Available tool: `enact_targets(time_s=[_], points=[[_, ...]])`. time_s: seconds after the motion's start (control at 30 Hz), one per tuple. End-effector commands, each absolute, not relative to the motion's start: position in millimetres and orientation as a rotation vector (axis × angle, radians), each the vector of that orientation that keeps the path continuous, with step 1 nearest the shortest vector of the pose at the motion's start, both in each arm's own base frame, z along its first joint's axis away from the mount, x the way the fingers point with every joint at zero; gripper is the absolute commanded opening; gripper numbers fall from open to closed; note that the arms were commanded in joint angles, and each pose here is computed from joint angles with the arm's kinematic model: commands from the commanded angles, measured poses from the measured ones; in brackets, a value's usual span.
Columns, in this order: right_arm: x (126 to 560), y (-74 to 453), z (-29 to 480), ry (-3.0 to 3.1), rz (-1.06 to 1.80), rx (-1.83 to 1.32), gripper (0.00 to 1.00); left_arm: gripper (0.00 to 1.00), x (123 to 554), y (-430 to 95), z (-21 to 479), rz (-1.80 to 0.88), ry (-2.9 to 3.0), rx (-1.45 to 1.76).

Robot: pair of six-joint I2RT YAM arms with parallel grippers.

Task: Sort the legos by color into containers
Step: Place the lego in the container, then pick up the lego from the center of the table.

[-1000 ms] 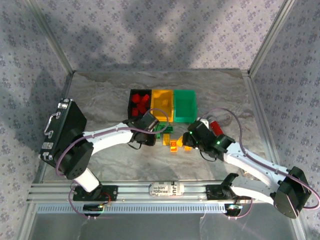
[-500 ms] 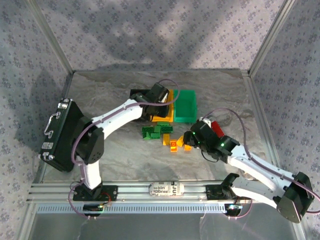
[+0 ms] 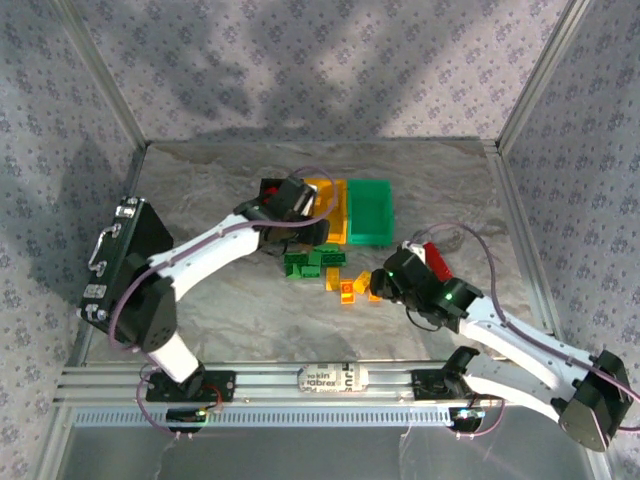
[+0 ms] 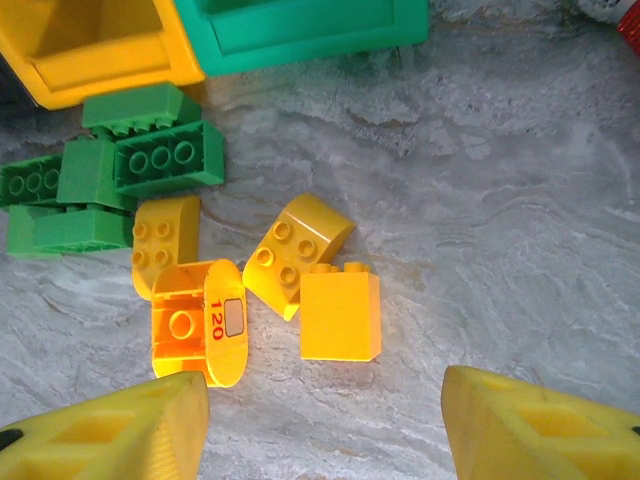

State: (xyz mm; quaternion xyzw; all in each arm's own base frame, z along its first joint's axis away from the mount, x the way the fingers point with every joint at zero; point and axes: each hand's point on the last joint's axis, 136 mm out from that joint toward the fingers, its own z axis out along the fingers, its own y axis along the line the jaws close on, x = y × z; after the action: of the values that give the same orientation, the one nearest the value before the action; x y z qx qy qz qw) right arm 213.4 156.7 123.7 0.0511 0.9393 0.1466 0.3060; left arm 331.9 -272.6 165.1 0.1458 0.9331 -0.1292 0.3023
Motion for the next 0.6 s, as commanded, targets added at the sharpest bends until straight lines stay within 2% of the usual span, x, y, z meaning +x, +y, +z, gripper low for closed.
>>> enact_targets(time_s=[0.0, 0.13, 0.4, 0.57], points=[[211.7, 162.7, 117.1, 2.513, 0.364, 0.108, 0.65, 0.80, 318.8, -263.0, 174.1, -0.375, 2.429, 0.345], [211.5, 179.5, 115.0, 2.535, 0.356, 0.051, 0.65, 0.80, 294.3, -249.2, 164.1, -0.387, 2.448, 0.334], [212.8, 218.2, 100.3, 2.576, 0.335, -0.015, 0.72, 0.79, 252.0, -215.7, 125.9, -0.369, 2.524, 0.280], [221.7, 238.0, 94.7, 2.604, 0.304, -0.039, 0.70, 0.78, 233.4, -196.7, 113.0, -0.369, 2.533, 0.235]])
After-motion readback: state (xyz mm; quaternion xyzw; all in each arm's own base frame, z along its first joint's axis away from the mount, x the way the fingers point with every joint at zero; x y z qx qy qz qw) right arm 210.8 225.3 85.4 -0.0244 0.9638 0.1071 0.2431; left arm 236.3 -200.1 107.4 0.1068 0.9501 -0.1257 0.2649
